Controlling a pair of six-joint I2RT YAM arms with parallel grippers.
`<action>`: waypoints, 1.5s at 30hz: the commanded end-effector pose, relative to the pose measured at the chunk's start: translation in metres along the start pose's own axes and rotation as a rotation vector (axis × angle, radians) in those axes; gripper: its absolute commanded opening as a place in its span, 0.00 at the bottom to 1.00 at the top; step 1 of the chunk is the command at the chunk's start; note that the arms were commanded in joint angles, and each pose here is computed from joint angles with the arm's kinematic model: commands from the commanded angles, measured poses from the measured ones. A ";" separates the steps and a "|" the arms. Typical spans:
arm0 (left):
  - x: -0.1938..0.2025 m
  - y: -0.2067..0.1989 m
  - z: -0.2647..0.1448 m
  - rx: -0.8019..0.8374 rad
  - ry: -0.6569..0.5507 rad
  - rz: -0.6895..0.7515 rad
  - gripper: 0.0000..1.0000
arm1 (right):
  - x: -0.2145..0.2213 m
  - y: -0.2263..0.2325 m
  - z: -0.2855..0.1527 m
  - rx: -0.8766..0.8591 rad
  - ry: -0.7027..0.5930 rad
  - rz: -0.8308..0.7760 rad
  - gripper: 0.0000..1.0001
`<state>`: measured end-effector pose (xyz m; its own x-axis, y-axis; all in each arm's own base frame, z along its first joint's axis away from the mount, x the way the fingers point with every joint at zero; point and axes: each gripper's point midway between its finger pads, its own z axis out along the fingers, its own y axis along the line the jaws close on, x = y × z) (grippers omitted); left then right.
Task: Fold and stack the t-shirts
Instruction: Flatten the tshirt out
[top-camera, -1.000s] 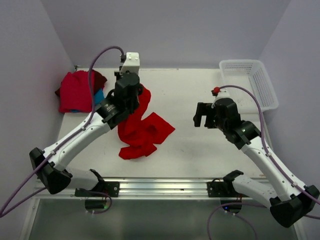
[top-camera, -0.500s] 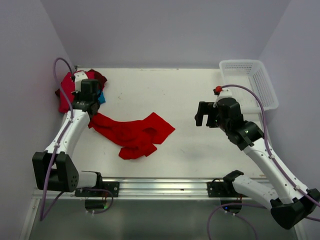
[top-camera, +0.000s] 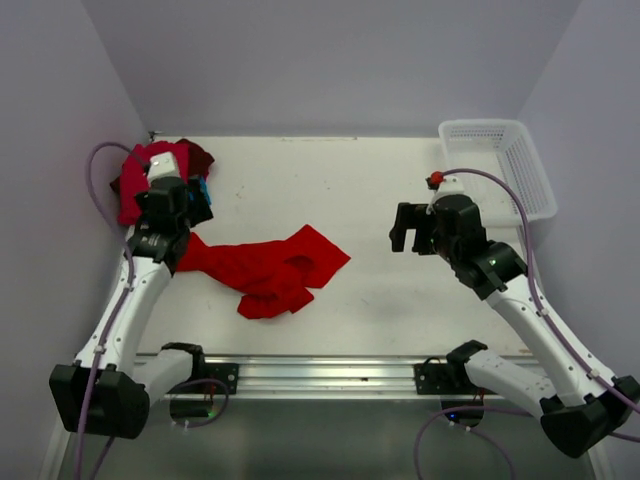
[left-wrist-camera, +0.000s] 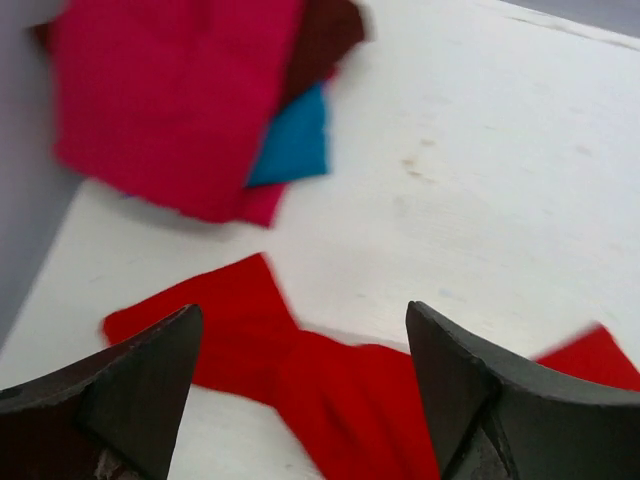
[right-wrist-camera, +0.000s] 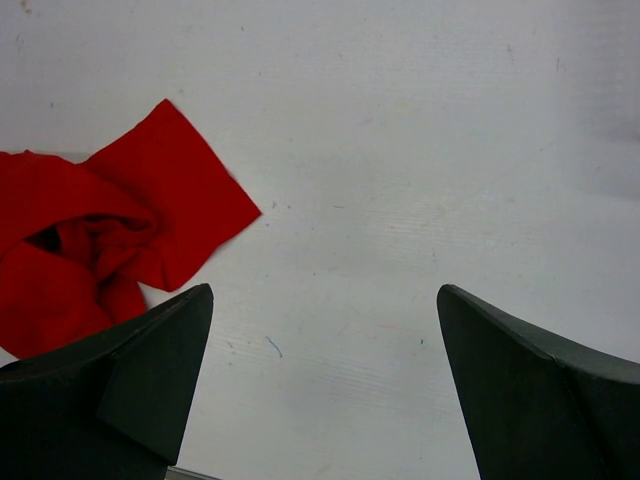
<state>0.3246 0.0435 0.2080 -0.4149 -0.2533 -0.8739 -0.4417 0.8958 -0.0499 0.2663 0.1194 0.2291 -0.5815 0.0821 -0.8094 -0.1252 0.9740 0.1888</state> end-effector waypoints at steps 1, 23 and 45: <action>-0.006 -0.106 -0.013 0.385 -0.021 0.228 0.86 | -0.008 0.004 -0.001 -0.016 -0.015 0.004 0.99; 0.150 -0.333 -0.087 1.022 0.039 0.845 0.80 | -0.030 -0.014 -0.031 0.070 -0.094 0.037 0.99; 0.236 -0.365 -0.064 0.983 0.180 0.896 0.75 | -0.030 -0.020 -0.045 0.083 -0.113 0.035 0.99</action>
<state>0.3213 -0.3472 0.0323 -0.4065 0.6417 -0.6504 0.7767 0.6176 0.1240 0.2504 0.0932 0.2566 -0.5309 0.1131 -0.8398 -0.0532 0.9847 0.1662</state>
